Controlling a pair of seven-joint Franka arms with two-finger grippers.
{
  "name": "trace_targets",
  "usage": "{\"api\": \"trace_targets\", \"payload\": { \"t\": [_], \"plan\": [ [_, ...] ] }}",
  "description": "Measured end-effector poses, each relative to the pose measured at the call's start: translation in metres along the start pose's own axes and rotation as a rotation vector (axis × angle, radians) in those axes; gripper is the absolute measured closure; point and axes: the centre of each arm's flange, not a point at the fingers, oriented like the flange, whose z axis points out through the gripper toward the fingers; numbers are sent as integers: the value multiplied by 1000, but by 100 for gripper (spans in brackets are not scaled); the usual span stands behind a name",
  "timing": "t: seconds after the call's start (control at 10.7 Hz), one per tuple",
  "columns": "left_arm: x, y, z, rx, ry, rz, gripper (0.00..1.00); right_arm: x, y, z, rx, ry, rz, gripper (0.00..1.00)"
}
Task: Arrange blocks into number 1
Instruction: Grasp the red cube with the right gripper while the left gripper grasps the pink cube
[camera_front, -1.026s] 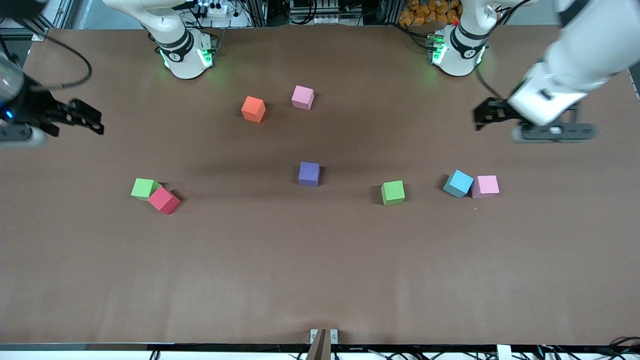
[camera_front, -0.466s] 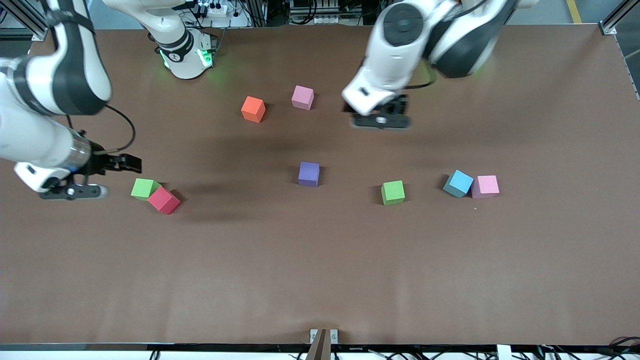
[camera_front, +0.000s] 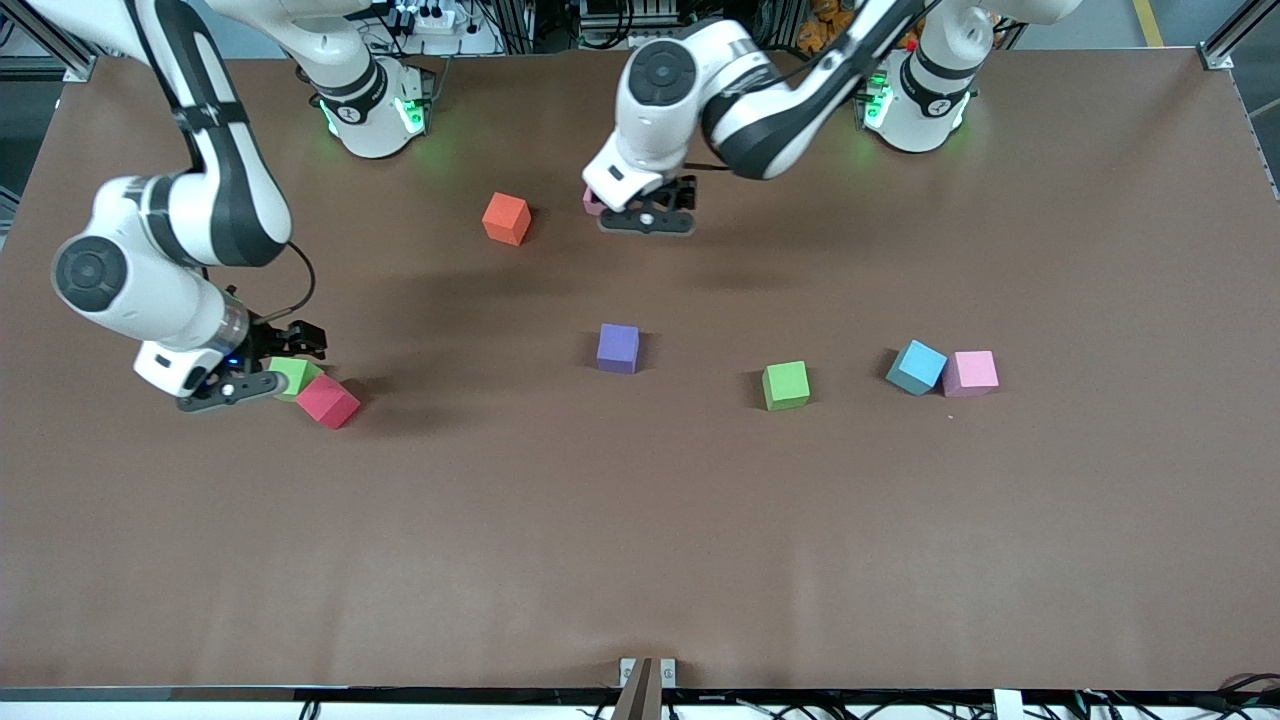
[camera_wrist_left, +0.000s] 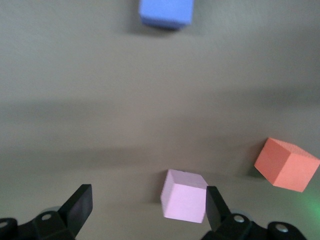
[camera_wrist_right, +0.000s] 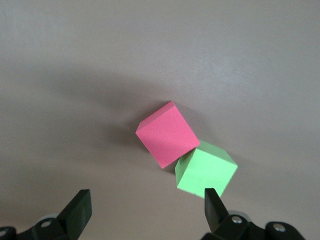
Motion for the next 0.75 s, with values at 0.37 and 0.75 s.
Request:
{"api": "trace_targets", "payload": {
  "t": [0.37,0.75],
  "plan": [
    [-51,38,79,37,25,81,0,-1,9,53,-40,89,-164,0],
    [-75,48,109,60,29,147,0,-1,13,84,-44,88,-199,0]
  ]
}}
